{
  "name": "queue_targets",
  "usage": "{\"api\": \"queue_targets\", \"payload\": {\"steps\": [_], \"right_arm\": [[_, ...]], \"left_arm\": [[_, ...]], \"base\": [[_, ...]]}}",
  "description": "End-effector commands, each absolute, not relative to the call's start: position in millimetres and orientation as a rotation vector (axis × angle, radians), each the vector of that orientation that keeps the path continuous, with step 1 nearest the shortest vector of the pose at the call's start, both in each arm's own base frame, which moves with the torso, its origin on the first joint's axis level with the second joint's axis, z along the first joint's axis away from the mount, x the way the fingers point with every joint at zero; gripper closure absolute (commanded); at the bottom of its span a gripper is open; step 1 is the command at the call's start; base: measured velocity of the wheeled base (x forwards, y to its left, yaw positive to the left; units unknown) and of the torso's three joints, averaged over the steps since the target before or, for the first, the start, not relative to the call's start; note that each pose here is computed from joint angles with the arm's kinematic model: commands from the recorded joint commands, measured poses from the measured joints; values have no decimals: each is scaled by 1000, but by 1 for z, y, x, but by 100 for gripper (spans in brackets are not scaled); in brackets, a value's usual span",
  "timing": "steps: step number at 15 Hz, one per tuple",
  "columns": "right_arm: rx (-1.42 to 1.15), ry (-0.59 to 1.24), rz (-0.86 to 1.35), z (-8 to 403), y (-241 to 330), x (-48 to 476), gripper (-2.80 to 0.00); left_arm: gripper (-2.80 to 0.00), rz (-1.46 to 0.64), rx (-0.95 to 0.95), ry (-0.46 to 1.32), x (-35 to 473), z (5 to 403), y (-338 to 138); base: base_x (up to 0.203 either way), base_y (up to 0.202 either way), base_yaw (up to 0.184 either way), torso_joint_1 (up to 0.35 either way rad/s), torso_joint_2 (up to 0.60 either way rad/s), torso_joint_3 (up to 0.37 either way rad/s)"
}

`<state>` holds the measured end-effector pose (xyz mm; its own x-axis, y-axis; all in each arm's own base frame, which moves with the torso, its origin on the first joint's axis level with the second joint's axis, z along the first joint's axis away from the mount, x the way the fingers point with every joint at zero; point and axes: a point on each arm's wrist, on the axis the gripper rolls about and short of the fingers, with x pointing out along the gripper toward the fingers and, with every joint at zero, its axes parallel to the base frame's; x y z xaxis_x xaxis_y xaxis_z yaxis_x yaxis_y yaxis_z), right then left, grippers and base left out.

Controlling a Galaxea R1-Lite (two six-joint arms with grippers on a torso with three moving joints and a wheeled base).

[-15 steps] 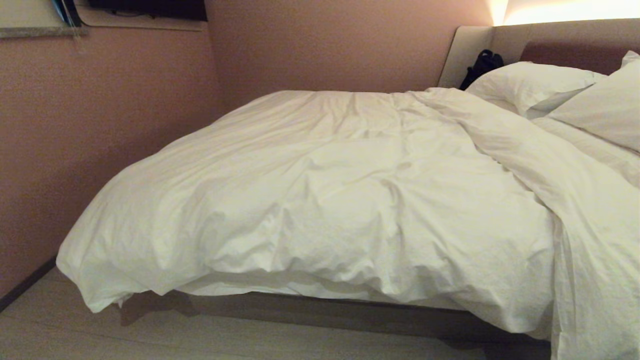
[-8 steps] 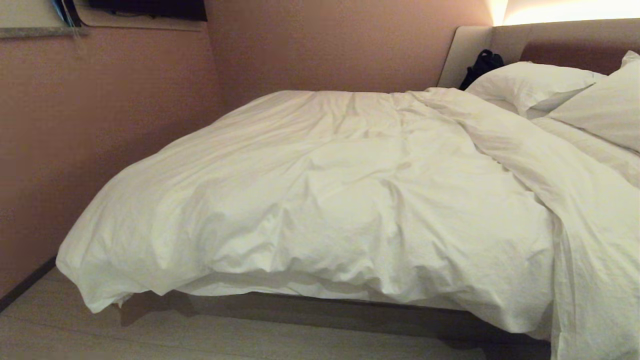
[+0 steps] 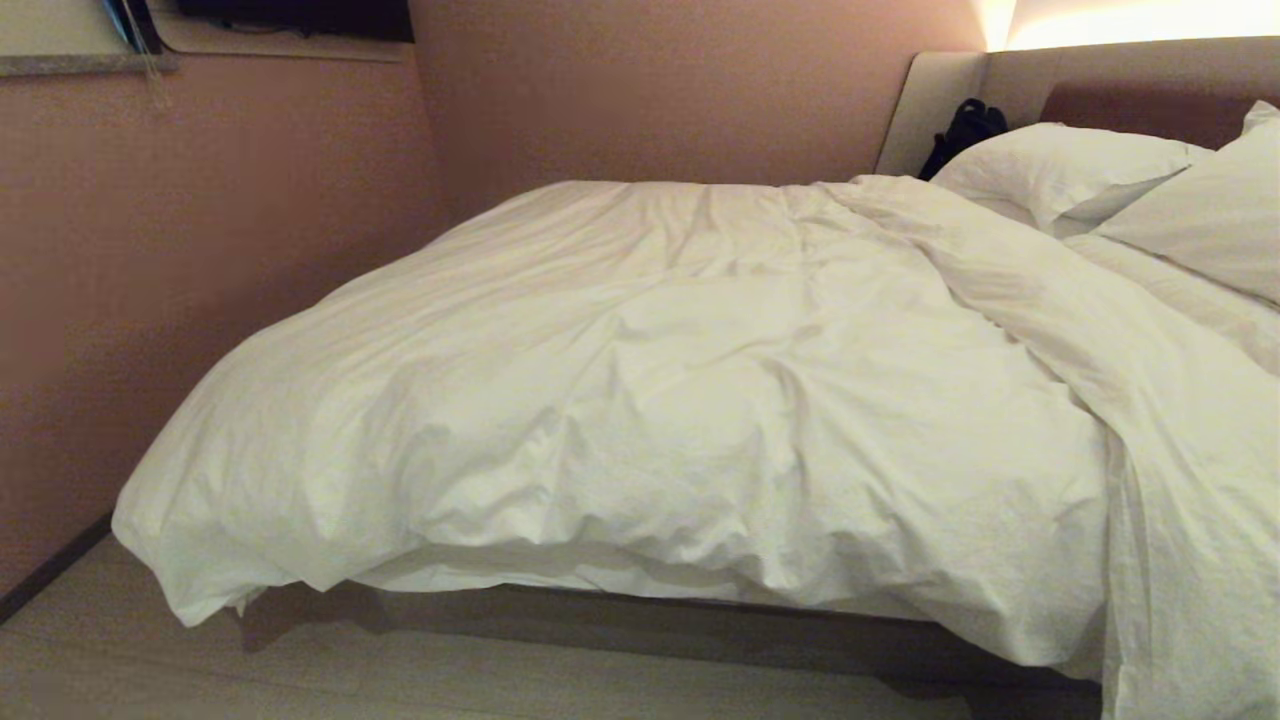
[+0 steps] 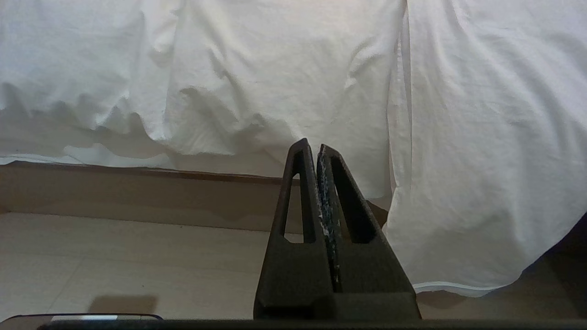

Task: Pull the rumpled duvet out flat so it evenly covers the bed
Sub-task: Flatten the corners of the folded blanket

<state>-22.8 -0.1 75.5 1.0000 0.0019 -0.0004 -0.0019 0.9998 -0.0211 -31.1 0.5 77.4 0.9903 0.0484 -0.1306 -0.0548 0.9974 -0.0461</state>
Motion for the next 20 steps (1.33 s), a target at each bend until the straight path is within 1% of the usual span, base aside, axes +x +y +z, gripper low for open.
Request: {"api": "queue_targets", "payload": {"steps": [1, 7, 16, 20], "right_arm": [[-21, 0, 2, 75, 0, -23, 0], [-20, 0, 2, 75, 0, -23, 0], [-21, -1, 0, 76, 0, -23, 0], [-22, 7, 1, 75, 0, -23, 0]], "left_arm": [[0, 48, -58, 124, -30, 77, 0], [0, 48, -61, 123, -30, 77, 0], [0, 48, -61, 123, -30, 77, 0], [0, 48, -61, 123, -30, 77, 0]], "base": [[0, 0, 0, 0, 0, 0], [9, 0, 0, -1, 0, 2], [183, 0, 0, 5, 0, 3], [0, 0, 0, 0, 0, 0]]}}
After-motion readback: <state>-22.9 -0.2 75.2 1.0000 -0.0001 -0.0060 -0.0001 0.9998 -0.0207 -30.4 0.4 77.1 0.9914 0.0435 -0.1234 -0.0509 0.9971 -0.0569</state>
